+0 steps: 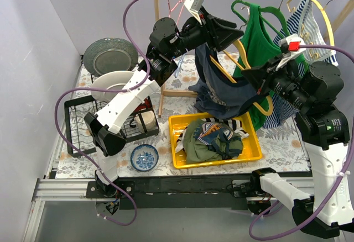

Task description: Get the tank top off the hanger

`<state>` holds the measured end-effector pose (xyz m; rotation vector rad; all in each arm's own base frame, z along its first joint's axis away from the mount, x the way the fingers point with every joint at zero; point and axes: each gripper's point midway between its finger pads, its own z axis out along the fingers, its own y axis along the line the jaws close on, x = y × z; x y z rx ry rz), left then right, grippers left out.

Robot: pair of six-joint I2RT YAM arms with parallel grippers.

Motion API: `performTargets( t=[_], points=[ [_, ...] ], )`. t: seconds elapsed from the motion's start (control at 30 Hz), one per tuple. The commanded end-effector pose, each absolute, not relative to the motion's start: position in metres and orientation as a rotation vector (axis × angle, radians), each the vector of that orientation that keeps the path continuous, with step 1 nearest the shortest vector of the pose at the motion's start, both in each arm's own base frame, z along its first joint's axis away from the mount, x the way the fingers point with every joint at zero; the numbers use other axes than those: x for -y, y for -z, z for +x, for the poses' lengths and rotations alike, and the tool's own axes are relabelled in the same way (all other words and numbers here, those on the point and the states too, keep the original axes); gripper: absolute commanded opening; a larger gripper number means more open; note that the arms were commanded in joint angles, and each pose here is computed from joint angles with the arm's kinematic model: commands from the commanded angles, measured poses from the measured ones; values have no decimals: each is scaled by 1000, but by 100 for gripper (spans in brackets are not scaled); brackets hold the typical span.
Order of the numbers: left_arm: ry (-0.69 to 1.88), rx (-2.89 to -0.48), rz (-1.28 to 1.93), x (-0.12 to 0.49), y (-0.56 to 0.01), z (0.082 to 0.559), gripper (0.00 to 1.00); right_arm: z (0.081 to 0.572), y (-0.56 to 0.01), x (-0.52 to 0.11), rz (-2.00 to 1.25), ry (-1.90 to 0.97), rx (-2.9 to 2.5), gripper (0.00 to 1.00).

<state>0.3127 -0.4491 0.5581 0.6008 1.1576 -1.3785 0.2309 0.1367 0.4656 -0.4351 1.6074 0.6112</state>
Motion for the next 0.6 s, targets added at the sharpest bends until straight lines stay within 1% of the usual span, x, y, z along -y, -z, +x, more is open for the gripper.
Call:
performTargets(
  t=[0.0,0.13,0.17,0.2,0.23,0.3,0.37,0.4,0.43,0.47,0.57],
  points=[
    [1397,-1102,619,445,-579,294,45,233,-492,-141,-452,-623,-1509,1],
    [1377,-1105,616,446,-576,294,38,233,-494,-142,-449,-628,-1504,1],
    [1377,-1108,617,447,-574,295,33,234,-493,-142,-451,-628,-1505,1],
    [1379,-1112,621,448,-573,294,20,234,-493,-142,-449,-631,-1508,1],
    [1376,-1119,619,447,-571,295,12,234,-493,-142,-446,-631,-1508,1],
    [1379,-1137,608,448,-567,294,0,235,-492,-141,-434,-628,-1510,1],
    [1375,-1125,596,444,-572,292,0,234,-495,-139,-413,-631,-1504,1],
    [1377,-1123,589,443,-574,292,0,232,-496,-138,-405,-632,-1502,5],
    [1374,-1112,576,440,-579,291,0,231,-499,-138,-388,-640,-1498,14],
    [1363,-1106,551,436,-585,293,0,228,-504,-136,-374,-640,-1483,35],
    [1320,-1098,527,428,-593,295,0,222,-514,-127,-304,-636,-1460,57]
  ],
)
